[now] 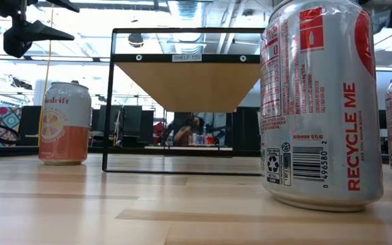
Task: Place canned beverage on shelf
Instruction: Put the top red-silver soda can on the shelf
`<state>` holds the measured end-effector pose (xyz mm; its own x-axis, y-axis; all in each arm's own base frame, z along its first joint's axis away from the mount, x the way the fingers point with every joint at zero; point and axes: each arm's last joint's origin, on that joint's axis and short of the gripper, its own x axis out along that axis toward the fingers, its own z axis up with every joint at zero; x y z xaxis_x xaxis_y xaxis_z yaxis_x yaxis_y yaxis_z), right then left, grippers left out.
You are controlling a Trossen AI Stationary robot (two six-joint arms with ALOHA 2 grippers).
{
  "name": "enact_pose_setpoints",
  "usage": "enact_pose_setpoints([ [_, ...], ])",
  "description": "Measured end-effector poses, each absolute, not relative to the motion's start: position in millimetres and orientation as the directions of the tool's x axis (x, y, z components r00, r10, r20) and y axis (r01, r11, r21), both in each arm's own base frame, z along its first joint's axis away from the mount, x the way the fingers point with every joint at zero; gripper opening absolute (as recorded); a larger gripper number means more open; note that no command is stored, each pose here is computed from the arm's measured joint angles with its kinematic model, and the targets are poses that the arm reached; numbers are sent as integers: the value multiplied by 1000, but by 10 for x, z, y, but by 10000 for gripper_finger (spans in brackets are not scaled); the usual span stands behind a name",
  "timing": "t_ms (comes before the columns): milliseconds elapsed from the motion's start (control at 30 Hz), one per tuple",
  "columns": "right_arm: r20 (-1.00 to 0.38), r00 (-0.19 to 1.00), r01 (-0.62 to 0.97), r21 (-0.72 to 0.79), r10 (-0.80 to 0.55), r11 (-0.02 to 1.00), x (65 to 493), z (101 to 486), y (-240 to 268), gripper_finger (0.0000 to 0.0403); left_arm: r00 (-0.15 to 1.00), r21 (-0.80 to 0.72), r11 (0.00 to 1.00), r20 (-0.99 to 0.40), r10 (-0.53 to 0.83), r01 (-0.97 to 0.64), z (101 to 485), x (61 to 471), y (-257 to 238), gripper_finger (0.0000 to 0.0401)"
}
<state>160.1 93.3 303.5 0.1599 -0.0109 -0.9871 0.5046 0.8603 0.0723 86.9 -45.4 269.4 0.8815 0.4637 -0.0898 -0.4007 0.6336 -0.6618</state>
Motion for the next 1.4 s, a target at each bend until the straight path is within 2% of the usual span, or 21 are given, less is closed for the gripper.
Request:
enact_pose_setpoints([
  [433,-982,134,397,-70,-133,915,1753,2807,1056,360,878,-658,634,-90,470,-407,2690,866,-452,251],
  [767,-978,182,332,-38,-104,942,1789,2818,1053,360,881,-657,636,-92,465,-404,2688,867,-453,251],
  [900,-978,189,319,-20,-84,948,1792,2663,1087,360,882,-658,636,-93,462,-402,2688,867,-453,251],
  [1167,-986,129,312,-57,-102,948,1733,2429,1061,360,886,-661,637,-94,454,-397,2689,869,-456,251],
  [1400,-985,172,298,22,-31,954,1787,2261,1077,344,886,-661,637,-94,454,-397,2689,869,-456,251],
])
